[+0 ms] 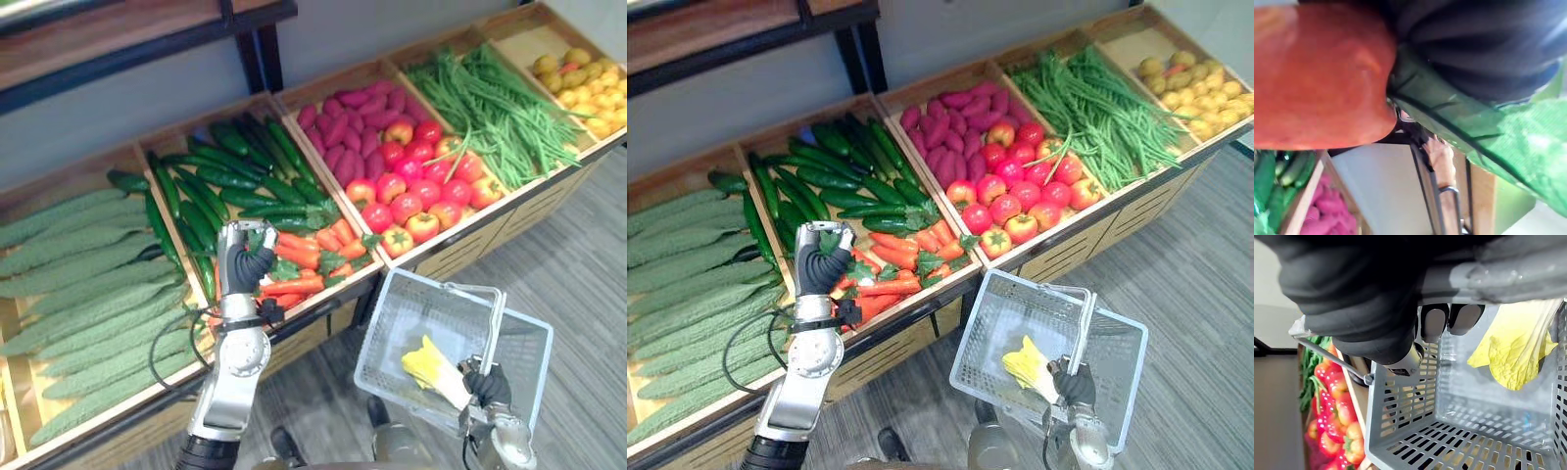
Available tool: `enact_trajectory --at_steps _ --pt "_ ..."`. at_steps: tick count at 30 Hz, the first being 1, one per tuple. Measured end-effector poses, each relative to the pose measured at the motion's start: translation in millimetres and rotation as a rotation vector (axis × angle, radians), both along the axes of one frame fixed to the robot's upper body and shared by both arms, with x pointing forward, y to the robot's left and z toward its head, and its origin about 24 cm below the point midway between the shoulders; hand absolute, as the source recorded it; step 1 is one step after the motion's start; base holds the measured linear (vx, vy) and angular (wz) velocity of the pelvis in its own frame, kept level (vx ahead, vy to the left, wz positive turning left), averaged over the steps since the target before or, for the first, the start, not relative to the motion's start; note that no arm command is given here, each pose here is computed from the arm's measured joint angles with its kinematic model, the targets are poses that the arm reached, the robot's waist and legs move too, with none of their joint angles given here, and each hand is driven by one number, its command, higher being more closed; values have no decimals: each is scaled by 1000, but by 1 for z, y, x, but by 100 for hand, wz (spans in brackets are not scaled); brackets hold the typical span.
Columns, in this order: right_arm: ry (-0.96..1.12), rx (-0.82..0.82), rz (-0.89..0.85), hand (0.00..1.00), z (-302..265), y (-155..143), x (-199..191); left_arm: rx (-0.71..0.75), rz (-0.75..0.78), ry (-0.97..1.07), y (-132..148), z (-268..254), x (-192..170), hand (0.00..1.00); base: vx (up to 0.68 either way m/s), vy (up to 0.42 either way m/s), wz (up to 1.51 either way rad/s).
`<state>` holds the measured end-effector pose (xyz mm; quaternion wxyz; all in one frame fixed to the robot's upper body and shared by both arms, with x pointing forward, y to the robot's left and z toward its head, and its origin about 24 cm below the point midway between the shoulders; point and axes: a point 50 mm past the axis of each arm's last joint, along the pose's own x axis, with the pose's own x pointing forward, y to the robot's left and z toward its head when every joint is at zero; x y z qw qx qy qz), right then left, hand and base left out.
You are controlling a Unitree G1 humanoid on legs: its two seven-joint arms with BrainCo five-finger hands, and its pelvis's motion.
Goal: Pick vegetable in the basket
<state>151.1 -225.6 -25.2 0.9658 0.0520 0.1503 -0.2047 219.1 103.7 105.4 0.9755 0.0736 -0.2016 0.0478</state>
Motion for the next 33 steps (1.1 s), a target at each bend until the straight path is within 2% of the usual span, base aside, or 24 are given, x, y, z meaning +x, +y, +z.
enact_trajectory --at_steps 6,11,16,23,29,33 --pt "-92 -45 66 100 18 11 30 7 -69 -9 -14 2 8 100 72 -62 -143" --pt "-123 -94 76 100 25 5 60 17 -138 -9 -31 3 27 100 177 -147 -130" --pt "-150 -113 135 100 32 17 77 30 -185 83 -39 -18 24 100 211 46 -116" --pt "-98 -153 215 100 23 26 78 -18 -186 125 -40 -27 19 100 188 252 -124" --pt "-56 -91 250 100 11 43 67 -88 -211 164 -38 -31 19 100 181 149 -16" --pt "-83 -69 291 100 16 51 64 -75 -249 193 -40 -37 15 100 117 8 -7"
